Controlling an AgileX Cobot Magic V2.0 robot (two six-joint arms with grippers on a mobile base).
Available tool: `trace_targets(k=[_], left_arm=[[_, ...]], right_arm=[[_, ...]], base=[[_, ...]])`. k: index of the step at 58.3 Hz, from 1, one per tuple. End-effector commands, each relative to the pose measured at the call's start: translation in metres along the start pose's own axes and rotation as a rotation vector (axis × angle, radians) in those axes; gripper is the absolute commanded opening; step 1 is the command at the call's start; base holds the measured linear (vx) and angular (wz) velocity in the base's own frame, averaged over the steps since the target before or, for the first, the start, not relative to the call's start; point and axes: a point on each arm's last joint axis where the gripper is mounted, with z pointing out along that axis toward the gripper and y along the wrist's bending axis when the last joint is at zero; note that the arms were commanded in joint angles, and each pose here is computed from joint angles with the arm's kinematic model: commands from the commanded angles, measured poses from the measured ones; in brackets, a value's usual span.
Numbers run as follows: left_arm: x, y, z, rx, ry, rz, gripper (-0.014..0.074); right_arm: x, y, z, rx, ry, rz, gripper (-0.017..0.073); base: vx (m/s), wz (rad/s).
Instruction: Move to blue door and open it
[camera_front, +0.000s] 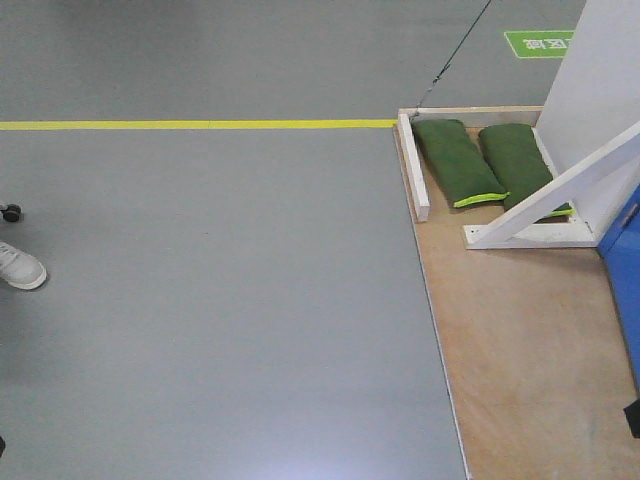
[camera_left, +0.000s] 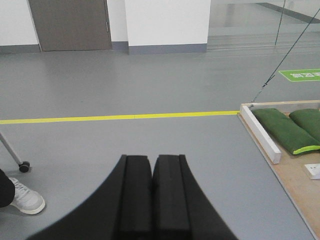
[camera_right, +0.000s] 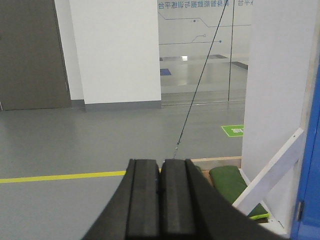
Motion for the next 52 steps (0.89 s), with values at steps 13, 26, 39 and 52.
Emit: trace_targets(k=[13,26,39,52], left_arm=[[-0.0167,-0.0004,-0.0038,0.01,-0.121,-0.01,0.0073],[-0.0167,-0.0004,-0.0038,0.01,-0.121,-0.01,0.0073],[-0.0167,-0.0004,-0.0038,0.01,-0.121,-0.01,0.0073],[-0.0167,-0.0004,-0.0038,0.01,-0.121,-0.01,0.0073]], right_arm=[[-0.0074,0.0,-0.0013,0.003,-0.095,-0.014,0.0012],[-0.0074,0.0,-0.0013,0.003,-0.095,-0.014,0.0012],[-0.0074,0.0,-0.0013,0.003,-0.095,-0.014,0.0012],[-0.0074,0.0,-0.0013,0.003,-0.095,-0.014,0.0012]], base=[[-0.09,0.04],[-0.01,-0.01],[0.0,0.0],[0.0,0.0]])
